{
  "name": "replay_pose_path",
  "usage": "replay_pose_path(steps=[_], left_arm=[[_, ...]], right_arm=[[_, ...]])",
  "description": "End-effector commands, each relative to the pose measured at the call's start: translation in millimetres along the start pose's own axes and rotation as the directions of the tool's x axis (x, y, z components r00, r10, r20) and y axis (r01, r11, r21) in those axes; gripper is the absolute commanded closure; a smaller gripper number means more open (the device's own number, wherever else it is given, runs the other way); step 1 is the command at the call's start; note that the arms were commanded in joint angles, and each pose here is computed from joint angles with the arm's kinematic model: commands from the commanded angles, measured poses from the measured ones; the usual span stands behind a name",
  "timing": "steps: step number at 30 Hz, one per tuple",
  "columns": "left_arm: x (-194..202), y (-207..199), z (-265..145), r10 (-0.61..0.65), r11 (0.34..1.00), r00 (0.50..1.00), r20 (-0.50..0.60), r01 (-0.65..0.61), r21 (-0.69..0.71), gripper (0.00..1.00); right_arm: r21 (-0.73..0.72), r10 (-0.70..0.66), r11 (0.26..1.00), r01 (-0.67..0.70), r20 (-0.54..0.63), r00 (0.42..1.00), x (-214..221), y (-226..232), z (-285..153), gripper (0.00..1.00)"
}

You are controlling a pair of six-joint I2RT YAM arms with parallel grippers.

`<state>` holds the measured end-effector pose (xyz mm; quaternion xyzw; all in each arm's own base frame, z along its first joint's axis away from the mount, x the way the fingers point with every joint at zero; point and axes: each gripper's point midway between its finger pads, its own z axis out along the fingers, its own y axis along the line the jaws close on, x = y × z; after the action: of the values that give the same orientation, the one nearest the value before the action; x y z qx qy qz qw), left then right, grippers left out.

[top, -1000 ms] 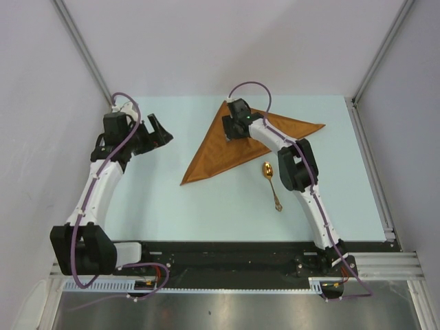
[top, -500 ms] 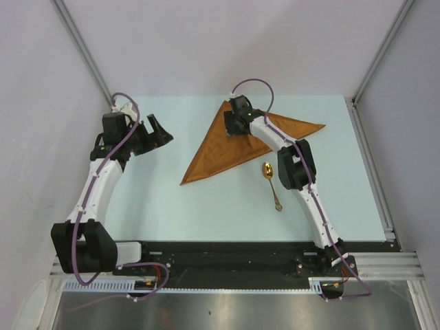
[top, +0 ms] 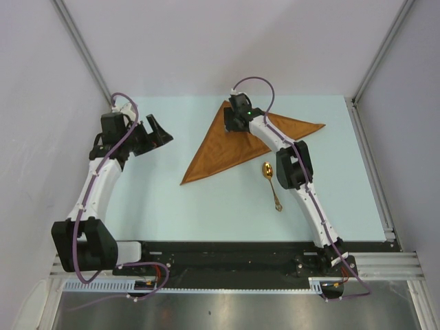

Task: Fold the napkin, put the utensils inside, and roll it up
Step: Smooth out the napkin at the center of the board.

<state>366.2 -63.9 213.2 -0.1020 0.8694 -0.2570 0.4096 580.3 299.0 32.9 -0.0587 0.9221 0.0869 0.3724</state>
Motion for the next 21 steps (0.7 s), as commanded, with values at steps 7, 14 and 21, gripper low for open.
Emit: replay_pose_path(steps=[7,14,21], left_arm=[[3.9,2.0,2.8,-0.002,1.000,1.000,-0.016,0.002,0.030,0.02],[4.1,4.3,3.0,-0.012,0.999,1.000,-0.016,0.013,0.032,0.02],[1.8,5.0,0.8,-0.012,0.999,1.000,0.000,0.012,0.032,0.02]], right_arm=[[-0.007,0.075,0.997,-0.075,-0.057,0.996,29.1,0.7,30.1,0.26],[-0.031,0.119,0.992,-0.121,-0.048,0.992,23.9,4.6,32.9,0.26],[-0.077,0.125,0.989,-0.126,-0.026,0.992,10.8,12.9,26.9,0.25]])
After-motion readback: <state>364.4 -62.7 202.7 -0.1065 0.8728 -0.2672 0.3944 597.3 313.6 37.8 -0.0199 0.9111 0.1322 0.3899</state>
